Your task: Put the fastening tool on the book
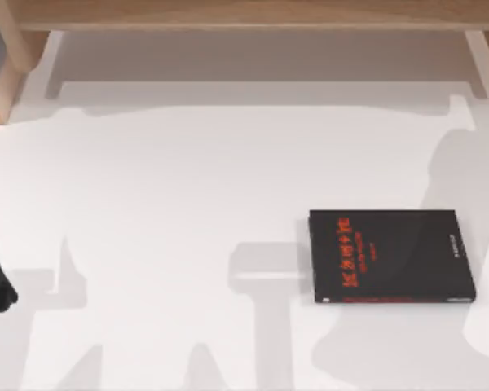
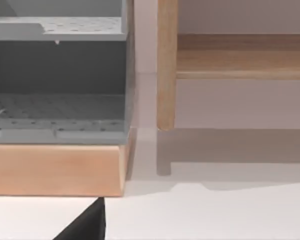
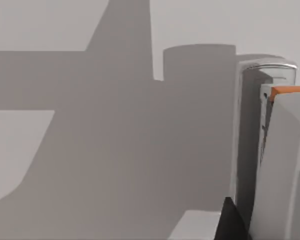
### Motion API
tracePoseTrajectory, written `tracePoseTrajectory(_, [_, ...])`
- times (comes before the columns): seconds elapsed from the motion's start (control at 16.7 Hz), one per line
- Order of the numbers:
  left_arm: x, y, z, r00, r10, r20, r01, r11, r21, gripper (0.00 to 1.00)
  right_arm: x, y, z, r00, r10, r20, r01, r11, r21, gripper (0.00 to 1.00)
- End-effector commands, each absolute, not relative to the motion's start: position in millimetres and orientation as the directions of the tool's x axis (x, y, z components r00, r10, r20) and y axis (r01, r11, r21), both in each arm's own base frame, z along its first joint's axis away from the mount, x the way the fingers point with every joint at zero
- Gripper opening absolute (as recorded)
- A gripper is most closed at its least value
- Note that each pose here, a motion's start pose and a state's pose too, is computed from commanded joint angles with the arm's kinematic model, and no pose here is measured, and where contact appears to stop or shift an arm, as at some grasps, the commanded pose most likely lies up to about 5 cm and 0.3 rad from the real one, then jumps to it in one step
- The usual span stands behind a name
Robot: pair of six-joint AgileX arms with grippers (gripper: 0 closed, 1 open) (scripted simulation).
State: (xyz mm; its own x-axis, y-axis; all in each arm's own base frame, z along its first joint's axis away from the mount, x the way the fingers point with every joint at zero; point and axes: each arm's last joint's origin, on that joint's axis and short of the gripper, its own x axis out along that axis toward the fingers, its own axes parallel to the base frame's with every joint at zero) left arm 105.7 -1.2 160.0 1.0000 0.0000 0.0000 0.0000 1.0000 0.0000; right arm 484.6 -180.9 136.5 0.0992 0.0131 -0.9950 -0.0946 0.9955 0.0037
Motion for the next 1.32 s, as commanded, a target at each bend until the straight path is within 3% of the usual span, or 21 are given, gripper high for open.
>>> tracePoseTrajectory(0.36, [106, -1, 160, 1.000, 0.000, 0.000, 0.000, 1.000, 0.000, 1.00, 469, -177, 180, 0.142, 0.002, -0.990, -0.024, 1.000, -0.002, 0.00])
tracePoseTrajectory(0.84, [106, -1, 160, 1.000, 0.000, 0.000, 0.000, 1.000, 0.000, 1.00, 445, -97, 303, 0.462, -0.025, -0.886, 0.169, 0.984, 0.061, 0.00])
tracePoseTrajectory(1.32, [106, -1, 160, 1.000, 0.000, 0.000, 0.000, 1.000, 0.000, 1.00, 421, -55, 307, 0.472, -0.056, -0.880, 0.394, 0.906, 0.153, 0.00])
